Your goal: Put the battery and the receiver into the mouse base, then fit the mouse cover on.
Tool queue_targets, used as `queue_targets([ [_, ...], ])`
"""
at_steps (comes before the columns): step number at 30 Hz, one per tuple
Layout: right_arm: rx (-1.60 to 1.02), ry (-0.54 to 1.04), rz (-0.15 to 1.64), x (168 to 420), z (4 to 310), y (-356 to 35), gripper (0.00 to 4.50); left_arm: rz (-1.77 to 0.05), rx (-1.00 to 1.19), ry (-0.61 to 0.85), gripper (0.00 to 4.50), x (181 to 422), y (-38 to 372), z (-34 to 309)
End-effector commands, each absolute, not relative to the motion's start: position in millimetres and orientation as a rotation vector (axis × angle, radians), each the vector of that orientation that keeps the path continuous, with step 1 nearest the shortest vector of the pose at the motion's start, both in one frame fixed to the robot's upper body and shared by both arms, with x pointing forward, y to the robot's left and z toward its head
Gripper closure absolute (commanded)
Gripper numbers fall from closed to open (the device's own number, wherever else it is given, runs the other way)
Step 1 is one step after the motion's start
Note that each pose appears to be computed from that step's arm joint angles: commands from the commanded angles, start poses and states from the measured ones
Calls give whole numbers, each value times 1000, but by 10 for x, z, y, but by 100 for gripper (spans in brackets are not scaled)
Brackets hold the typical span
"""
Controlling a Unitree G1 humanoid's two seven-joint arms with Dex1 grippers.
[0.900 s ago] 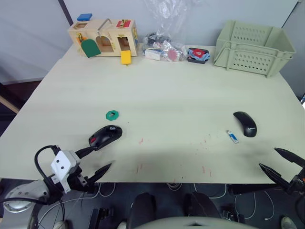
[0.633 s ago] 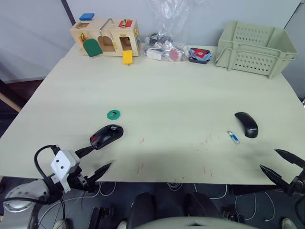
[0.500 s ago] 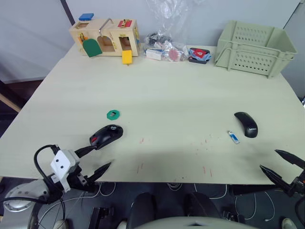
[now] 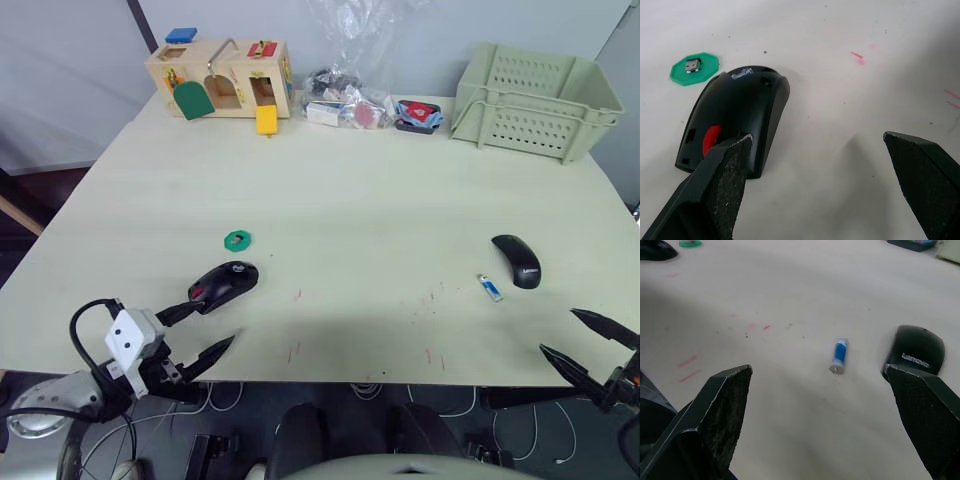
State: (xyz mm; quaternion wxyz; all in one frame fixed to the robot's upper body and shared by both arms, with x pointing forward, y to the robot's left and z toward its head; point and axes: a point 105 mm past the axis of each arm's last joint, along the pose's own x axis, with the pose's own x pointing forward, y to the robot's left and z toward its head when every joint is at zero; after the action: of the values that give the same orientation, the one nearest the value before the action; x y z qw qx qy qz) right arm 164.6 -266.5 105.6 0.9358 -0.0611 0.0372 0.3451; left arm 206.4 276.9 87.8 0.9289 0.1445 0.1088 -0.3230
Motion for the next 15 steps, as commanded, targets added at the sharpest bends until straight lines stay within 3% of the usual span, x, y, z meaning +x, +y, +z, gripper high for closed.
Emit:
queue_targets([
  [1,-103,28,806,1607,1173,-2538,0,-613,316,183,4,2146,2901,1042],
  [15,-122,-68,1111,1509,1274,-2218,0,-671,359,211,4,2518,2916,1081],
])
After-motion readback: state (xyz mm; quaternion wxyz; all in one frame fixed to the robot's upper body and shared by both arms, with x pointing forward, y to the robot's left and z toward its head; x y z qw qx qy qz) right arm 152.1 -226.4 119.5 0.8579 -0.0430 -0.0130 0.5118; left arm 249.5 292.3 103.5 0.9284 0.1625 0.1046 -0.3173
